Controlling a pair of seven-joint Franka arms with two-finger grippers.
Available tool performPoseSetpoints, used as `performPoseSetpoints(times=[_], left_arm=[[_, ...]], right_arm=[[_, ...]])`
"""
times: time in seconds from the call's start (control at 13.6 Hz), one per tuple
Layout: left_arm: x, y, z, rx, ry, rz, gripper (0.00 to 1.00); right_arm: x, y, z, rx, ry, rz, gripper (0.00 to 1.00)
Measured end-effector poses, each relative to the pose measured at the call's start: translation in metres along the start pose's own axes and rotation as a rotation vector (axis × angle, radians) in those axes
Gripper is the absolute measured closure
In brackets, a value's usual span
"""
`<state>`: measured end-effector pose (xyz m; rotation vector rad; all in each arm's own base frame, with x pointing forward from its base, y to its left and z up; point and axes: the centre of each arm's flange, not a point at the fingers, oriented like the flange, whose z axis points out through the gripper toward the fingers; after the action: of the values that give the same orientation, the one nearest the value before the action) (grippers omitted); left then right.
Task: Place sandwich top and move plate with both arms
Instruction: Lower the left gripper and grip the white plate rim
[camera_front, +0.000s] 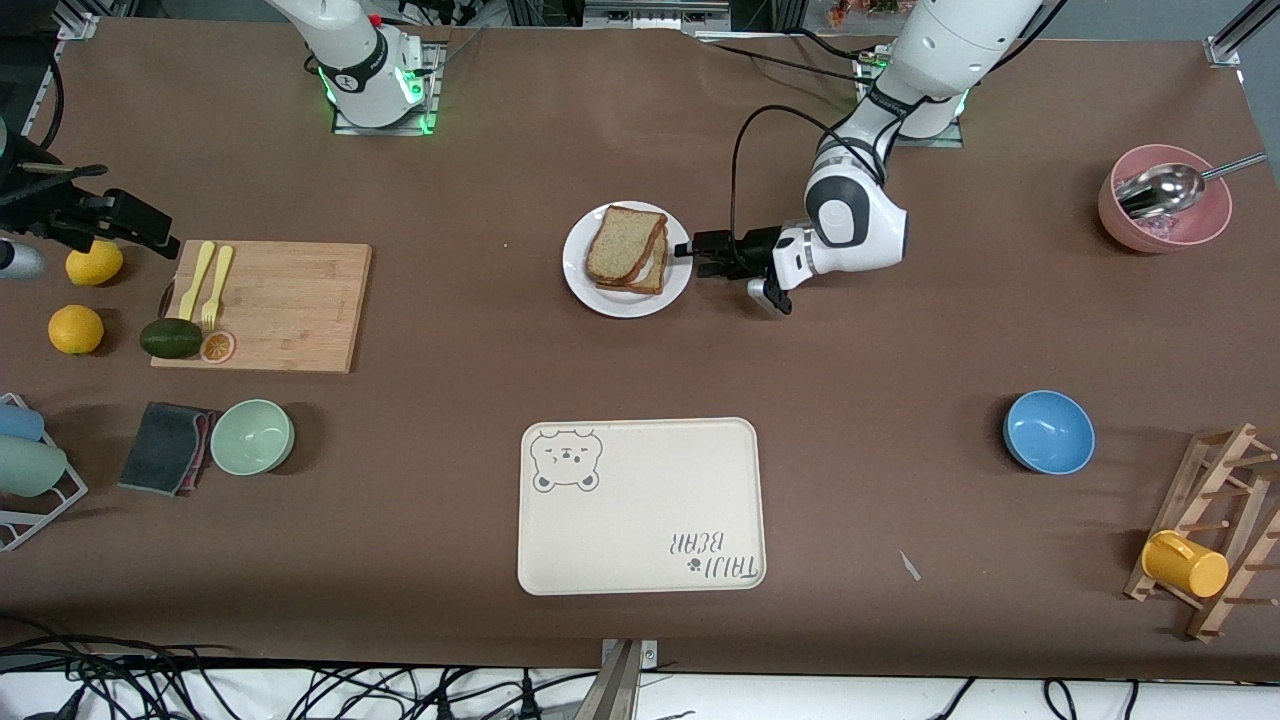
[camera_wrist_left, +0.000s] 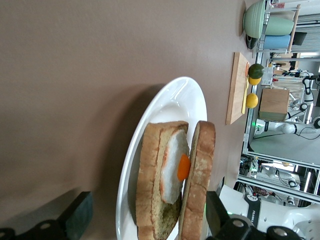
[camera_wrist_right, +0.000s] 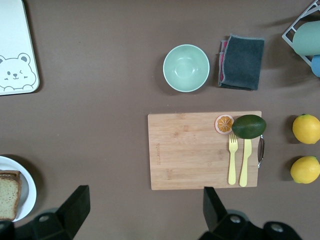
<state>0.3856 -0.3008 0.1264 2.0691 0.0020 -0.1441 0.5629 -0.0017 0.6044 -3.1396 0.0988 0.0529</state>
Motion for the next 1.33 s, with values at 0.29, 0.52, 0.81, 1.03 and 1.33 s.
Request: performPoseSetpoints(times=[0.29, 0.52, 0.81, 1.03, 1.33], left_arm=[[-0.006, -0.002, 0.007, 0.016, -0.005, 0.002, 0.07], [-0.012, -0.009, 0.012, 0.021, -0.018, 0.002, 0.11], [-0.013, -0.012, 0.013, 0.022, -0.019, 0.01, 0.28], [-0.013, -0.012, 0.015, 0.018, -0.011, 0.006, 0.42], [-0.015, -0.014, 0.017, 0.02, -0.015, 0.004, 0.54]], right_arm=[[-0.001, 0.0, 0.0, 0.0, -0.005, 0.0, 0.0], [-0.001, 0.0, 0.001, 0.0, -0.006, 0.0, 0.0], [-0.001, 0.0, 0.001, 0.0, -0.007, 0.0, 0.0], [-0.001, 0.0, 0.001, 0.0, -0.007, 0.0, 0.0], [-0.001, 0.0, 0.001, 0.0, -0.007, 0.0, 0.0]])
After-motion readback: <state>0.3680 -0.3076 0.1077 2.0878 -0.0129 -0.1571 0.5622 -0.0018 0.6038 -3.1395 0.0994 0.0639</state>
